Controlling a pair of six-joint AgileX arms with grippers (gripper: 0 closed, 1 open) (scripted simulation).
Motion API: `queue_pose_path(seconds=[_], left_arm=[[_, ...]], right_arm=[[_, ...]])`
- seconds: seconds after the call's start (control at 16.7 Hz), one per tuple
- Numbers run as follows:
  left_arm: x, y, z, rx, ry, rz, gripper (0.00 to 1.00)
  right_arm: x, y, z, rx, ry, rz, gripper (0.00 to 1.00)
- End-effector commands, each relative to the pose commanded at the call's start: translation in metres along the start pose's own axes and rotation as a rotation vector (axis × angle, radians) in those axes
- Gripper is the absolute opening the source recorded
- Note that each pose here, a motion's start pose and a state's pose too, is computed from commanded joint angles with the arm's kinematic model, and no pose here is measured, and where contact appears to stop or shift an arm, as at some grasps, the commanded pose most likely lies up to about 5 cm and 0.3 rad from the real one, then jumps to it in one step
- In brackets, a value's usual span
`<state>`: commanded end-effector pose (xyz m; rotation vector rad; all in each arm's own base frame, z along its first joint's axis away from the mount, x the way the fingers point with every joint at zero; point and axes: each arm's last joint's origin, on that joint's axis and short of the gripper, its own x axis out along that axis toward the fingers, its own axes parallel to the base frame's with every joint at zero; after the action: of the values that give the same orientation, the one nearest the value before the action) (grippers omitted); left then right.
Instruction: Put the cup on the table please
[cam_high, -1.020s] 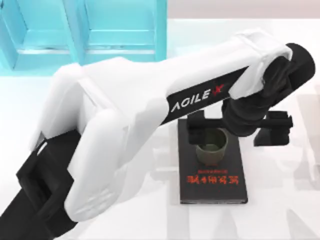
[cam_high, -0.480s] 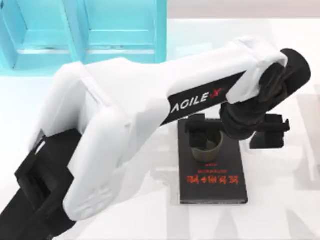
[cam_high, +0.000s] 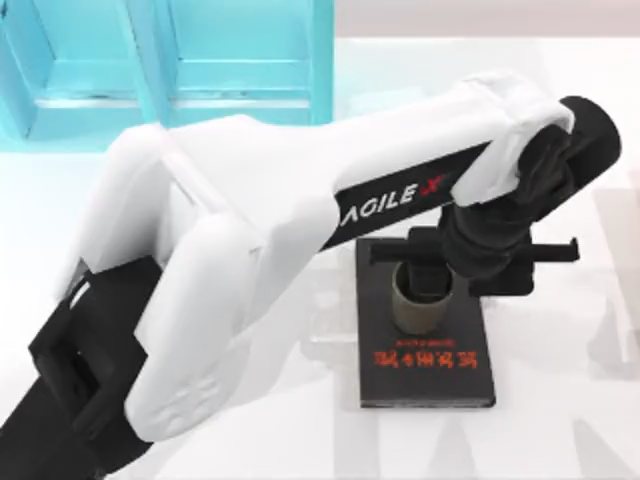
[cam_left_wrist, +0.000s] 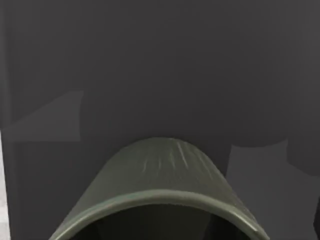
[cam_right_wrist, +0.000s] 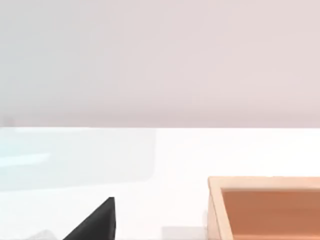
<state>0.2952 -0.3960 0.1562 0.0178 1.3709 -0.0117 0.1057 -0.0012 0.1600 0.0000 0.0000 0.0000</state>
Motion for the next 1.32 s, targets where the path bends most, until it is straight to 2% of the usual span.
queue_pose_path(seconds=[0.12, 0.18, 0.72, 1.14, 1.32], left_arm=[[0.000, 0.000, 0.000, 0.000, 0.000, 0.000, 0.02], [0.000, 0.000, 0.000, 0.000, 0.000, 0.000, 0.00], [-0.001, -0.001, -0.001, 0.005, 0.000, 0.000, 0.00], [-0.046, -0.001, 0.008, 0.001, 0.000, -0.003, 0.00], [-0.049, -0.001, 0.008, 0.005, 0.000, 0.000, 0.00]], right_arm=[[0.000, 0.000, 0.000, 0.000, 0.000, 0.000, 1.00], [0.000, 0.000, 0.000, 0.000, 0.000, 0.000, 1.00], [0.000, 0.000, 0.000, 0.000, 0.000, 0.000, 1.00], [0.000, 0.000, 0.000, 0.000, 0.000, 0.000, 1.00], [0.000, 0.000, 0.000, 0.000, 0.000, 0.000, 1.00]])
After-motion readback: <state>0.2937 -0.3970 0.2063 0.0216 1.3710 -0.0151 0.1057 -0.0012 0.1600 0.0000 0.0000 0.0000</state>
